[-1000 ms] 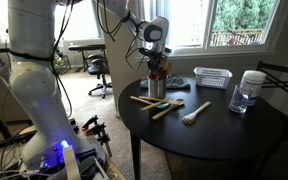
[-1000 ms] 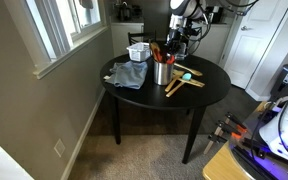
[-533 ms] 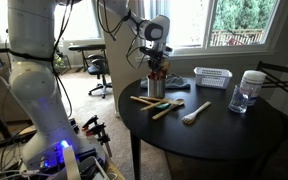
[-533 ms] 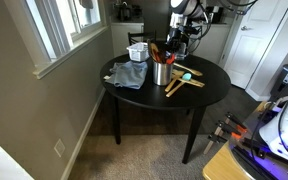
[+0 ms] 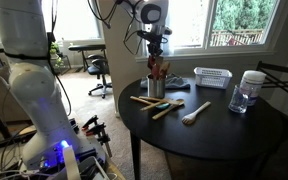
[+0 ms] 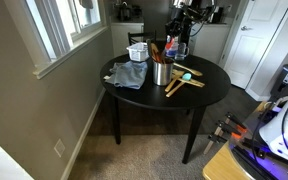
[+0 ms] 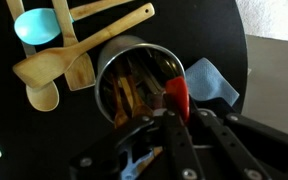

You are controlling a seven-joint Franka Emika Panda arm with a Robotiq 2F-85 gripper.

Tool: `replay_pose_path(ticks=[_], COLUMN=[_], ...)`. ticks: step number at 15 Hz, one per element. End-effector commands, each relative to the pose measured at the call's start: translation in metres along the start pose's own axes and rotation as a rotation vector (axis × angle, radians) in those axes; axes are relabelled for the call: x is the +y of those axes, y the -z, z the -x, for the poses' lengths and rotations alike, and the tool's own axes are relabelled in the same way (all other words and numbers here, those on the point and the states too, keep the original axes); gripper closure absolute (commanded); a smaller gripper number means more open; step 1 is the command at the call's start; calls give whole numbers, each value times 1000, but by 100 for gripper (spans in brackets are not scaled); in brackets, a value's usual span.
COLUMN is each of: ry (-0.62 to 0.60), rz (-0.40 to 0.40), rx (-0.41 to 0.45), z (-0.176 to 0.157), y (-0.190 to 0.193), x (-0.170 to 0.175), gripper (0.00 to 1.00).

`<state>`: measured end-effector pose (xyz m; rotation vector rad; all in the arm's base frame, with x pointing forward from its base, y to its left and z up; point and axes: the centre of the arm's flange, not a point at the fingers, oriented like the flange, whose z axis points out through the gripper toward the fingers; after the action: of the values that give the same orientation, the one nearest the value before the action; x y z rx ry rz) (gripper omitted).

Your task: Take the plastic spoon out of the bucket

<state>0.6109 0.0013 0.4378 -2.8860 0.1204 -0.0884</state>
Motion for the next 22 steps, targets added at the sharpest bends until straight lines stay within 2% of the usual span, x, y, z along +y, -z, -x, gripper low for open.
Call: replay_pose_path(ticks=[1, 6, 9, 12, 18, 22], ry=[-54, -130, -281, -422, -576, -689], rz=[-21, -44, -37, -34, -29, 3], rx=[50, 69, 32, 32, 65, 91], z=[13, 12, 14, 20, 22, 19], y=[37, 56, 60, 65, 74, 83], x=[-33, -68, -87, -100, -110, -111], gripper=[93, 93, 94, 94, 94, 94])
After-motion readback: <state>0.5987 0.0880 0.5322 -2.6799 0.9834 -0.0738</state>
